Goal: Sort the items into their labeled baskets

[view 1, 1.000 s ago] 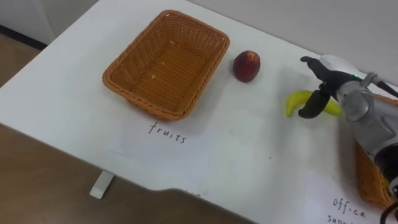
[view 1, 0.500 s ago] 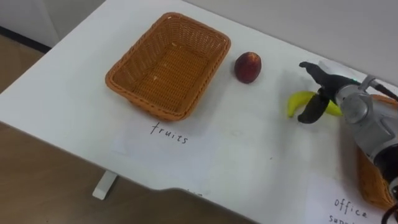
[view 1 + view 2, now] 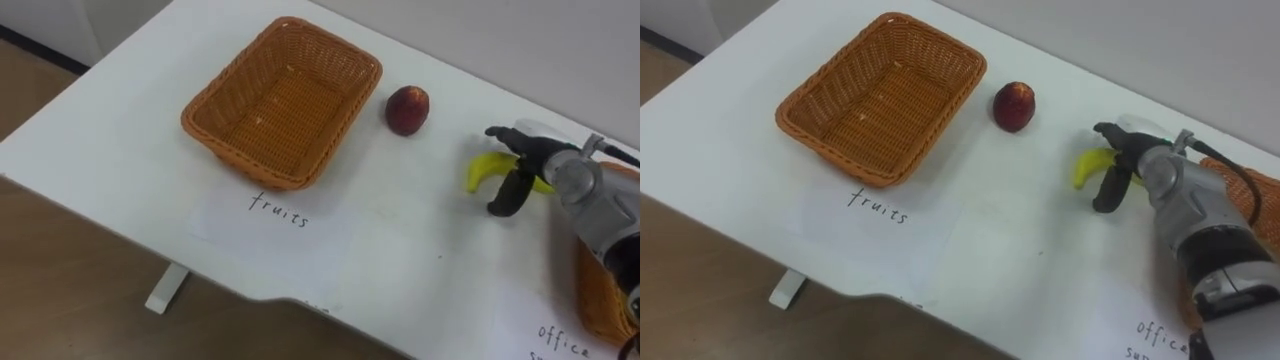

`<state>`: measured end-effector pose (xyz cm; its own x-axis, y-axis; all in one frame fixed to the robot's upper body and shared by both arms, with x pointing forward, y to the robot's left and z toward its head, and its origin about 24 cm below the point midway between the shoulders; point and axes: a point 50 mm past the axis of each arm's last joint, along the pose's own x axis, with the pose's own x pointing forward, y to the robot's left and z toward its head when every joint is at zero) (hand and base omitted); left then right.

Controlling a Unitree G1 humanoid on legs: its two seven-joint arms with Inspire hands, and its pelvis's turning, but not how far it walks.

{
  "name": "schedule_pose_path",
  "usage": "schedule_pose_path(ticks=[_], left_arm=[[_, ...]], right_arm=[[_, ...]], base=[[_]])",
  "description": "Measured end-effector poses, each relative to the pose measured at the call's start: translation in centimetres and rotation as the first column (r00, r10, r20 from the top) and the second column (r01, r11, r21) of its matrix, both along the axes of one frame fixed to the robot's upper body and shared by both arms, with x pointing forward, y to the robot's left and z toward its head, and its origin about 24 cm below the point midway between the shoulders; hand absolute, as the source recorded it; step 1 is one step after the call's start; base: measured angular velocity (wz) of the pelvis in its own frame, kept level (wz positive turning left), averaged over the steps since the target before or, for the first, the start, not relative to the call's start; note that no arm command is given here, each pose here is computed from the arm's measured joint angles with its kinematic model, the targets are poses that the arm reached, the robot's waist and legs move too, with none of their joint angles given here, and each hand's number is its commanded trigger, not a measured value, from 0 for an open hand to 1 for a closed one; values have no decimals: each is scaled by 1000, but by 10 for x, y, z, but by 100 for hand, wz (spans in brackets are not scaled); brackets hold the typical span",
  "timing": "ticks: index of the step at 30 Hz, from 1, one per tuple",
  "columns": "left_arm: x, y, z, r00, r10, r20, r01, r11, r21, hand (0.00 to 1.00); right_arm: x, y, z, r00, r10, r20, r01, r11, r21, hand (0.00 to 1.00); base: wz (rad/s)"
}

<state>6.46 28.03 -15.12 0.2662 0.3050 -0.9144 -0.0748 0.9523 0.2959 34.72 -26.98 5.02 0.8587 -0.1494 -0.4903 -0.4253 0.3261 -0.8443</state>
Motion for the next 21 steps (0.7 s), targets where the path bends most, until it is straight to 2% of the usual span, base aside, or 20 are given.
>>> schedule_pose_path(ticks=[4, 5, 6, 7, 8, 14, 21], left_arm=[[0, -1, 0, 1000, -13, -3, 13, 1000, -1, 0], [0, -1, 0, 1000, -13, -4, 13, 1000, -1, 0], [0, -1, 0, 1000, -13, -4, 13, 1000, -1, 0], [0, -1, 0, 1000, -18, -6, 18, 1000, -1, 0], [0, -2, -1, 1000, -19, -7, 19, 1000, -1, 0], [-4, 0, -1, 999, -23, -29, 23, 1000, 0, 0], [1, -2, -1, 995, -90, -45, 90, 996, 0, 0]], right_arm=[[0, 1, 1, 1000, 1, -7, -1, 1000, 9, 0], [0, 1, 1, 1000, 2, -7, -1, 1000, 9, 3], [1, 1, 1, 1000, 2, -8, -2, 1000, 10, 62], [0, 1, 0, 1000, 1, -11, -1, 1000, 15, 96], [0, 1, 0, 1000, 2, -13, -1, 1000, 15, 100], [0, 2, 0, 1000, 8, -28, -7, 1000, 24, 100], [2, 4, 3, 1000, 17, -9, -17, 1000, 2, 100]], base=[[0], [0], [0], [0], [0], [1], [0]])
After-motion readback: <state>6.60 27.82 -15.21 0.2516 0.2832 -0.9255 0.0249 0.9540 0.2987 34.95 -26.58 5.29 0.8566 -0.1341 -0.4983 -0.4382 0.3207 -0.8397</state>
